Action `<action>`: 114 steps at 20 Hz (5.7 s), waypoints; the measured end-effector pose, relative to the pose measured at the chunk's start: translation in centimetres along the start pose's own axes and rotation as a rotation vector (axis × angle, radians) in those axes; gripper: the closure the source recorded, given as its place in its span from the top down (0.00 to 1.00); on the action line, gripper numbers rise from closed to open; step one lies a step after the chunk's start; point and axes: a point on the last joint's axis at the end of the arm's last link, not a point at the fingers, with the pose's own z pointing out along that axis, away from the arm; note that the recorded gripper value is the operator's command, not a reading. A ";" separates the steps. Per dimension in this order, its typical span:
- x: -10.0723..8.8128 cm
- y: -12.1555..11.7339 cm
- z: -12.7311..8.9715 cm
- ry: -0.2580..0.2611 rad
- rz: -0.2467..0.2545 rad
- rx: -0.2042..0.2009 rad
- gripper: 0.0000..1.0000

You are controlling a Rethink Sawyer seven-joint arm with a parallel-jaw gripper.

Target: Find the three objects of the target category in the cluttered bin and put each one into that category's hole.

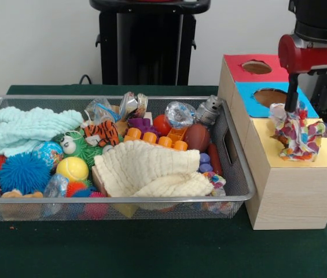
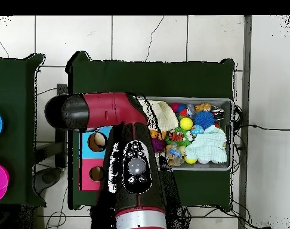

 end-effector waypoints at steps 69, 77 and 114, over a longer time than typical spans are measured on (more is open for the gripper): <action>1.4 0.1 1.3 -0.078 0.006 0.103 0.00; 1.5 -0.5 3.4 -0.097 0.011 0.113 0.00; 2.9 1.1 12.3 -0.104 0.094 0.071 0.00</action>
